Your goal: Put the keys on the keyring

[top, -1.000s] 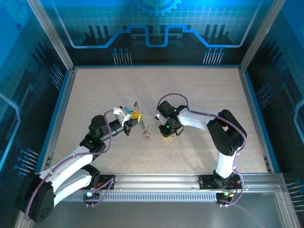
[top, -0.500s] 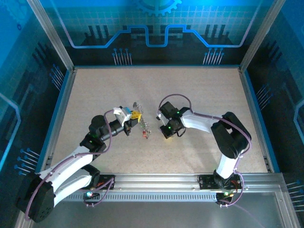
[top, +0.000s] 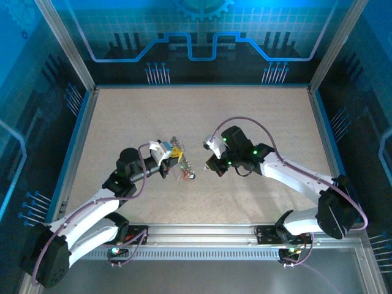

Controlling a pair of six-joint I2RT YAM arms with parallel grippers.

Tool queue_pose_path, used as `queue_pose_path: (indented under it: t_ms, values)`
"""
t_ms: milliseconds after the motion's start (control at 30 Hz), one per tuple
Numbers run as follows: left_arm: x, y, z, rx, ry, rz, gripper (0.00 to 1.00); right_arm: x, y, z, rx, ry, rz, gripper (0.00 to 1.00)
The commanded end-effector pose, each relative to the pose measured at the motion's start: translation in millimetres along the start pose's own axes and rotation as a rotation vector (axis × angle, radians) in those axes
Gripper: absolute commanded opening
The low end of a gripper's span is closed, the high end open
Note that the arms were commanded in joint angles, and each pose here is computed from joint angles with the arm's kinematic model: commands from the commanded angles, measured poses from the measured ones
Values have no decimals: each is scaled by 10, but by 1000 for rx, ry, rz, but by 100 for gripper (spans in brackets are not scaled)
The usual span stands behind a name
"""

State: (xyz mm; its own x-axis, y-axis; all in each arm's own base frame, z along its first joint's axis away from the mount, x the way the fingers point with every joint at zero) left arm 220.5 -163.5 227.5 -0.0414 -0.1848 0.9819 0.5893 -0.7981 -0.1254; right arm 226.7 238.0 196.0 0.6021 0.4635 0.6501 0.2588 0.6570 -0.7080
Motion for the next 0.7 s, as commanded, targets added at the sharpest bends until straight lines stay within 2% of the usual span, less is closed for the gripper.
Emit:
queue_pose_path:
  t_ms: [0,167,367,600,667]
  values:
    - [204,-5,-44,-71,66,-89,0,109,-131,214,128,-90,-69,0]
    - [163,39,-61,-106,68,-72,0,223,-250,373,233,-127,-100,0]
    - [150,76,-62,-123,77,-47,0,340,-302,462,292,-136,-142,0]
    - [123,116,-109,-161,82,-33,0,409,-264,465,313,-144,-140,0]
    - [116,116,-100,-151,86,-28,0,412,-236,391,249,-127,-119,0]
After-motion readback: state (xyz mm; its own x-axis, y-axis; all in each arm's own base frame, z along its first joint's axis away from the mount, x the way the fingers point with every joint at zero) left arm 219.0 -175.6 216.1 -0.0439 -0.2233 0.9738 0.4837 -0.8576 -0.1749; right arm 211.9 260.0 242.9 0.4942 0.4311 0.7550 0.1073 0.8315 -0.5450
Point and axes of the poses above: each hand's point on the last joint's axis, 136 mm out from that joint toward the fingers, its own y axis out along the fingers, its own z axis along the line the jaws close on, x = y × z, the point moved 6 cm from there along -y, back along the fingers, and after that the axes turned 6 degrees about y, right-handed, at the moved point
